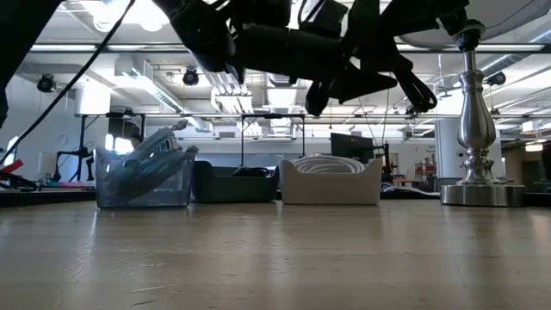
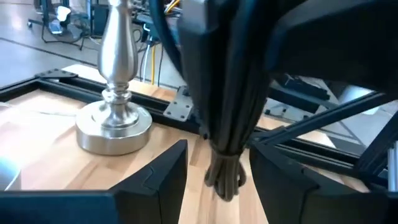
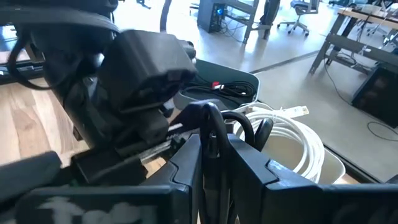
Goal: Pick & Place USB Port
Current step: Put the black charger cable into the dark green bin
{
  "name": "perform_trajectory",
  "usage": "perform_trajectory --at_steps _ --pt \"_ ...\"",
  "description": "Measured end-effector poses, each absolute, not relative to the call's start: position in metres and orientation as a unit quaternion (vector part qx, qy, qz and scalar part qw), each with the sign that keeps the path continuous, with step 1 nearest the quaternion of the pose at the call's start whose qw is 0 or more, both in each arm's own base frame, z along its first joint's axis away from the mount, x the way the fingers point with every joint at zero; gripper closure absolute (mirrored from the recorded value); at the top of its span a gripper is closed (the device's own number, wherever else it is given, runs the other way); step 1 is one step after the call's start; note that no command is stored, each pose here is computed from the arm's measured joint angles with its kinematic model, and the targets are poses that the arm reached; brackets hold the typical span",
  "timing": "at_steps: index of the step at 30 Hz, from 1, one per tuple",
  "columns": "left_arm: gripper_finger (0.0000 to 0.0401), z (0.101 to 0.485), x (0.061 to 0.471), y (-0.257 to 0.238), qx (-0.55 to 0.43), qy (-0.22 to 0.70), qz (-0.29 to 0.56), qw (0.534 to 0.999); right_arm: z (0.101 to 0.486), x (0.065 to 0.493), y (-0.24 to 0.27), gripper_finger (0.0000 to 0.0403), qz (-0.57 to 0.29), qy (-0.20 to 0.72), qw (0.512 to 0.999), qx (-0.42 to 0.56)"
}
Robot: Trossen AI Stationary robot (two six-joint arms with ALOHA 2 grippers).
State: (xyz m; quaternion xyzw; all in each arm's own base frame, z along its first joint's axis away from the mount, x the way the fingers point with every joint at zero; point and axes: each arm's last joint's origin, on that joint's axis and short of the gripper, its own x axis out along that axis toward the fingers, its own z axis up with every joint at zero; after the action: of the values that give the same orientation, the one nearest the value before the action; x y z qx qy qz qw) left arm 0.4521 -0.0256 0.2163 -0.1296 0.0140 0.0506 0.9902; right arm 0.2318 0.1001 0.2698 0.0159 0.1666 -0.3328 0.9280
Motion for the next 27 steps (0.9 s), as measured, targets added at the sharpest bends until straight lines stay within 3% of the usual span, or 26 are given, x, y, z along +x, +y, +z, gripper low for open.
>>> perform_trajectory --at_steps 10,21,27 --pt "0.0231 0.2185 0.4535 -0.0219 -0.117 0.004 0.088 0.989 0.2695 0.2317 0.0999 0.0342 -0.333 0.167 0.928 0.016" --pt "0.0344 0.2177 0.4532 -0.0226 -0.093 0.01 0.078 0.993 0.2681 0.2313 0.0999 0.0342 -0.333 0.168 0.928 0.015" --pt "0.034 0.2129 0.4528 -0.0228 -0.087 0.034 0.075 0.993 0.2633 0.2305 0.1002 0.0328 -0.313 0.191 0.93 0.008"
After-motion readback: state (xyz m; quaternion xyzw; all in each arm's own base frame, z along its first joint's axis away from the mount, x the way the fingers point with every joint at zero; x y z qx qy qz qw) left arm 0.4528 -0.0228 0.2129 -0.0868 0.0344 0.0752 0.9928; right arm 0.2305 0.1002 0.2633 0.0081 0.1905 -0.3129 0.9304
